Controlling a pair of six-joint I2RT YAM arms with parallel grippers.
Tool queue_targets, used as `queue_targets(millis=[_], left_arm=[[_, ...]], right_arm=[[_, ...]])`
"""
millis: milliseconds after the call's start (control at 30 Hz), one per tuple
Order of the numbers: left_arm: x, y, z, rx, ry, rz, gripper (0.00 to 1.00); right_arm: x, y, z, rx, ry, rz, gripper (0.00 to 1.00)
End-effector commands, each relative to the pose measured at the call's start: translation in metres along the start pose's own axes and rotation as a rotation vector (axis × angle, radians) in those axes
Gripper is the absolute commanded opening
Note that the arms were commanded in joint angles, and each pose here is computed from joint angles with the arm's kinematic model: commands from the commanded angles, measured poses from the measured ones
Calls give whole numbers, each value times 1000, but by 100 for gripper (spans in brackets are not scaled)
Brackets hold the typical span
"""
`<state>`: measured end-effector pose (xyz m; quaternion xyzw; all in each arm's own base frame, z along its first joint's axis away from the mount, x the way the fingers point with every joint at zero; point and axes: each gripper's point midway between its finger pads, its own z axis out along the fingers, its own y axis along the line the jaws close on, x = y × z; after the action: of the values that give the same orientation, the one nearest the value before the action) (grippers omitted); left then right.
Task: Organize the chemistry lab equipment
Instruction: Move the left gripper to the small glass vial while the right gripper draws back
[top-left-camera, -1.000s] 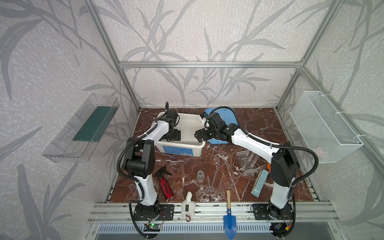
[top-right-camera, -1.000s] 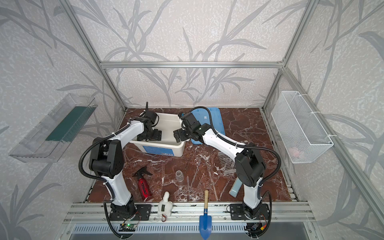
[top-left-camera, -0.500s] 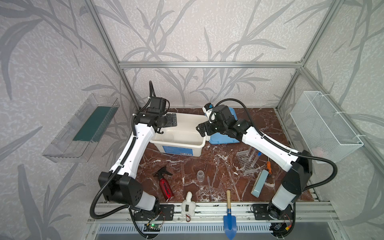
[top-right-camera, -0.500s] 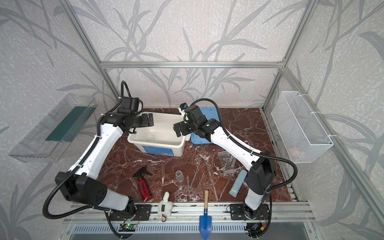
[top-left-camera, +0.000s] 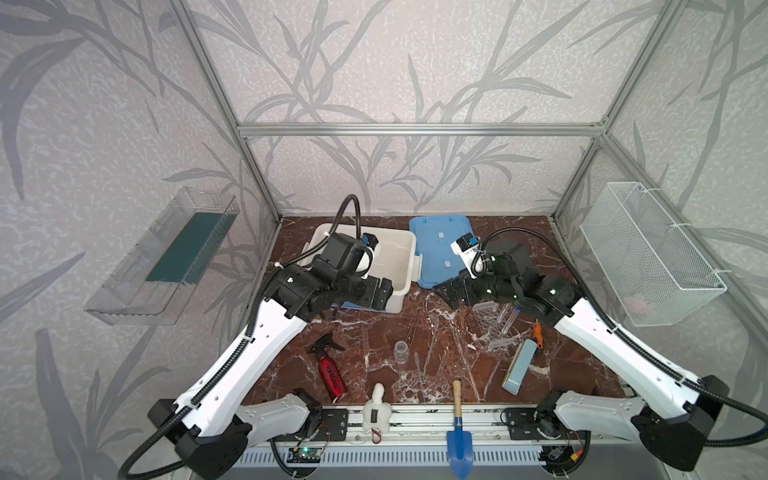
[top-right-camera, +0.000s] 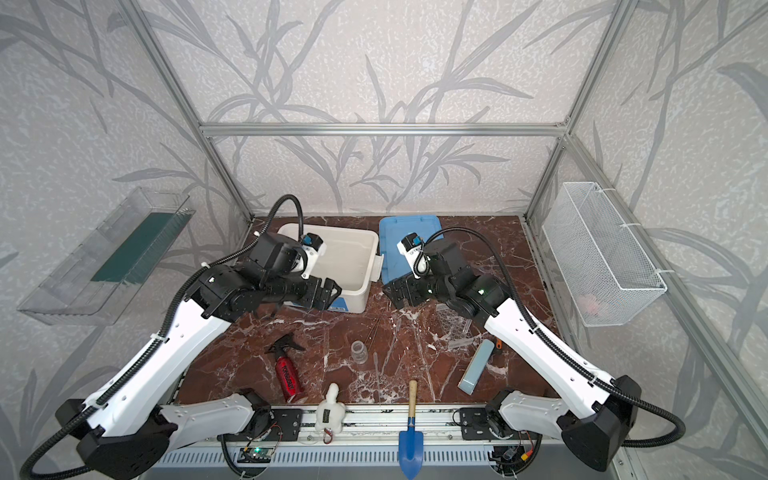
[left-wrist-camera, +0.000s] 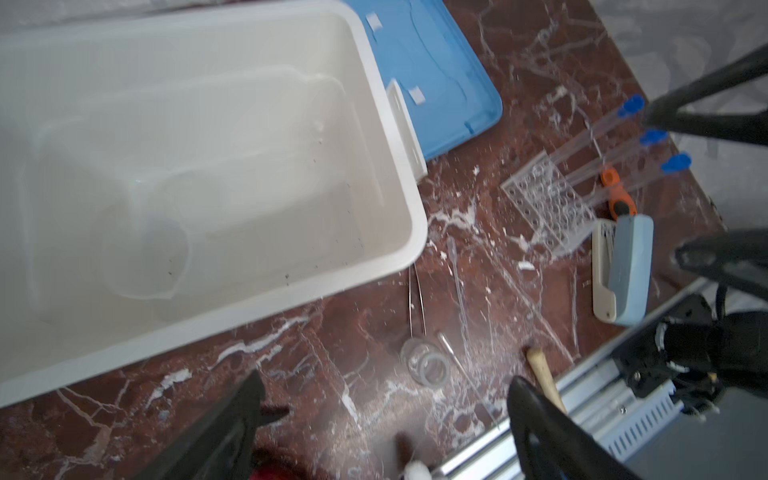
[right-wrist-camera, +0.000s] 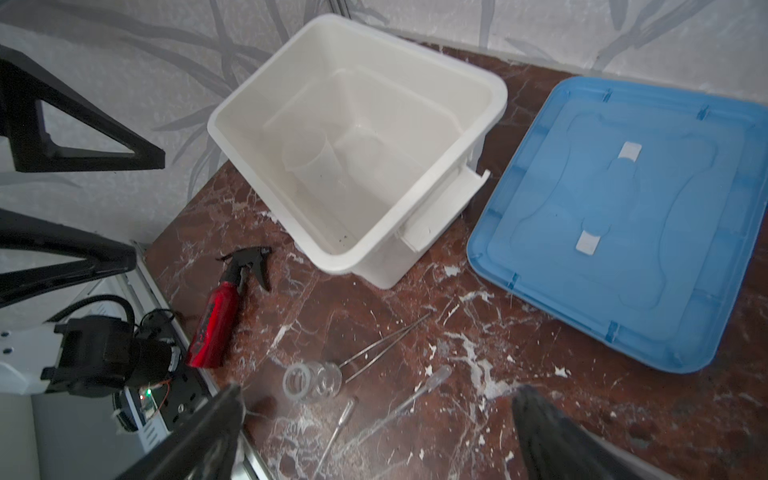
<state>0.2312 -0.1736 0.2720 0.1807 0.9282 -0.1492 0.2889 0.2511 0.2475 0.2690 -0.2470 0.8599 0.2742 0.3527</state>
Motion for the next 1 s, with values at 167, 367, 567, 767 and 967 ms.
queue_targets(millis=[167, 367, 567, 767, 967], left_arm=[[79, -45, 43, 77, 118, 36, 89], [106, -53, 94, -46, 176, 119, 89], [129, -50, 126, -98, 270, 162, 89], [140, -57, 142, -68, 288, 142, 79], [150, -41, 155, -165, 308, 136, 73]], right_arm=[[74, -14, -1, 14, 122, 72, 99], [85, -16, -5, 14, 93, 121, 99], [96, -15, -1, -6, 104, 146, 100], [97, -19, 0, 14, 98, 145, 100], [100, -14, 6, -20, 129, 152, 99]])
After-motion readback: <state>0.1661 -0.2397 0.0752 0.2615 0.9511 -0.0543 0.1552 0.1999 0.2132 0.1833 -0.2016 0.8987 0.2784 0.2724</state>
